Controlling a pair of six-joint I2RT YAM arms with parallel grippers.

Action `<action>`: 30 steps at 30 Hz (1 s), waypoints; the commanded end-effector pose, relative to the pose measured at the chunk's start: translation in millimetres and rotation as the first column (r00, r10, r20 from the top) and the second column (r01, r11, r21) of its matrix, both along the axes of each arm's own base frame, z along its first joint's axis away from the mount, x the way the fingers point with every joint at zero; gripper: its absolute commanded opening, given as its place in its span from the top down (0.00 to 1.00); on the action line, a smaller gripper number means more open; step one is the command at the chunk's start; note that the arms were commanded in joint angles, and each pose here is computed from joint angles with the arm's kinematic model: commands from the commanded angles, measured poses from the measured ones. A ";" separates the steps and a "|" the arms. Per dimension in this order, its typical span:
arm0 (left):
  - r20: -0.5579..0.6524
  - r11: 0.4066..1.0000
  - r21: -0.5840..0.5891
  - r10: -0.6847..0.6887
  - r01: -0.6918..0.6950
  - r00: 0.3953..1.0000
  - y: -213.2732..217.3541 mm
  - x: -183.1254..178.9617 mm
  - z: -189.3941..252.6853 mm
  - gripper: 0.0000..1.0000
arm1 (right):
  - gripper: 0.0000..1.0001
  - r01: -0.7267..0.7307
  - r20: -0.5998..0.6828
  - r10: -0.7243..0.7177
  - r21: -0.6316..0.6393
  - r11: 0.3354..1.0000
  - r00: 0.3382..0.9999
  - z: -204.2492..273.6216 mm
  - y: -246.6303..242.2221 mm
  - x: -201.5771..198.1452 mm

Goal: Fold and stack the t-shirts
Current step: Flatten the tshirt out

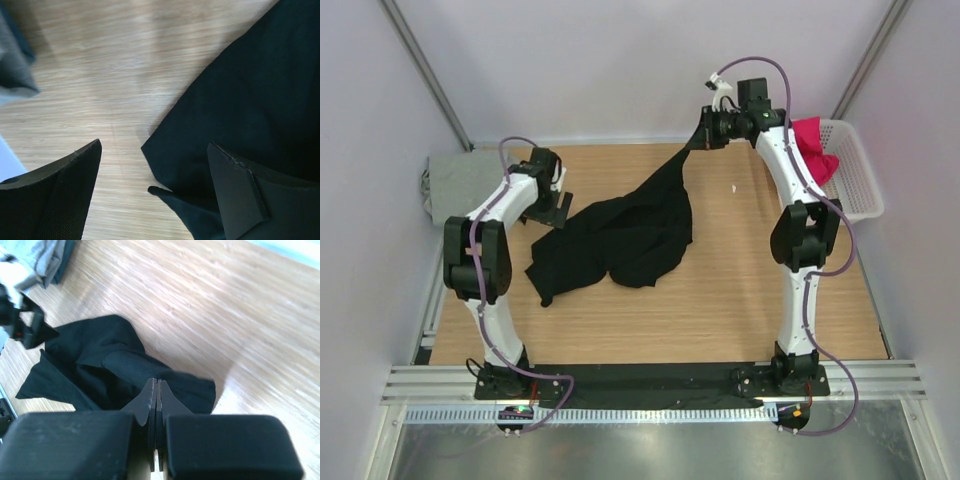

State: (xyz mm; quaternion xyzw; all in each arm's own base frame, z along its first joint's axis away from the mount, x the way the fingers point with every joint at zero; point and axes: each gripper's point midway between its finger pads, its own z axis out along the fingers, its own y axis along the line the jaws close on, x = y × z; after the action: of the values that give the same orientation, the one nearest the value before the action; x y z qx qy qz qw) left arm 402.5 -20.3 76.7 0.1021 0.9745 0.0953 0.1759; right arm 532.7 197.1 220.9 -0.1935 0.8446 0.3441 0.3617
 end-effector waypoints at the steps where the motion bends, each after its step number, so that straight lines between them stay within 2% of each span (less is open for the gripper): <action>1: -0.075 0.999 -0.045 0.018 -0.021 0.997 2.7 -10.3 -18.6 0.13 | 0.99 -0.001 0.153 -0.004 0.035 0.999 0.988 67.2 1.3 -3.1; 6: -0.167 0.997 -0.053 0.049 -0.059 0.985 14.8 -19.5 -36.3 0.16 | 0.99 -0.001 0.172 -0.005 0.033 0.999 0.985 76.3 0.1 -6.8; 9: -0.214 0.996 -0.068 0.042 -0.058 0.976 16.2 -31.1 -48.5 0.24 | 0.99 0.004 0.178 -0.010 0.037 0.999 0.984 78.9 0.1 -5.8; 13: -0.266 0.989 -0.140 0.016 -0.055 0.964 2.8 -39.2 -58.1 0.45 | 0.99 0.008 0.180 -0.013 0.026 1.000 0.984 76.0 -1.3 -4.5; 16: -0.274 0.986 -0.158 0.000 -0.046 0.962 -0.4 -39.6 -60.6 0.78 | 0.99 0.011 0.176 -0.015 0.023 1.000 0.984 73.8 -1.0 -4.0; 17: -0.274 0.986 -0.158 -0.001 -0.044 0.962 -0.3 -39.6 -60.6 1.00 | 0.99 0.014 0.180 -0.016 0.017 1.000 0.983 73.0 -1.9 -2.9; 20: -0.253 0.986 -0.160 -0.006 -0.036 0.967 -0.5 -34.7 -53.4 1.00 | 0.99 0.024 0.187 -0.026 0.009 1.000 0.982 75.0 -4.4 -2.2; 22: -0.191 0.985 -0.167 -0.002 -0.030 0.982 -1.7 -19.5 -34.2 1.00 | 0.99 0.043 0.206 -0.038 -0.020 0.999 0.978 73.7 -9.1 1.7; 23: -0.010 0.990 -0.143 -0.003 0.001 1.000 2.5 23.6 20.3 1.00 | 0.99 0.091 0.272 -0.074 -0.049 0.995 0.960 92.2 -22.7 8.1; 25: 0.060 0.993 -0.116 0.001 0.006 0.998 7.4 35.2 45.2 1.00 | 0.99 0.107 0.316 -0.088 -0.045 0.993 0.945 110.5 -26.9 9.3; 26: 0.162 0.994 -0.106 0.002 0.015 0.987 8.9 55.1 79.8 1.00 | 0.99 0.136 0.342 -0.115 -0.039 0.990 0.933 121.7 -36.7 12.6; 30: 0.374 0.996 -0.073 -0.020 0.051 0.927 12.5 82.5 162.9 1.00 | 0.99 0.182 0.435 -0.159 -0.012 0.983 0.886 166.0 -54.1 9.0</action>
State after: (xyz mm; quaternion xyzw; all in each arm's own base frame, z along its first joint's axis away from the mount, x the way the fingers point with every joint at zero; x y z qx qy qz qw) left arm 464.7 -16.4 131.7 0.0913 0.9677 0.0395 0.2315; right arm 551.7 170.1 279.5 -0.1924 0.8269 0.2802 0.4480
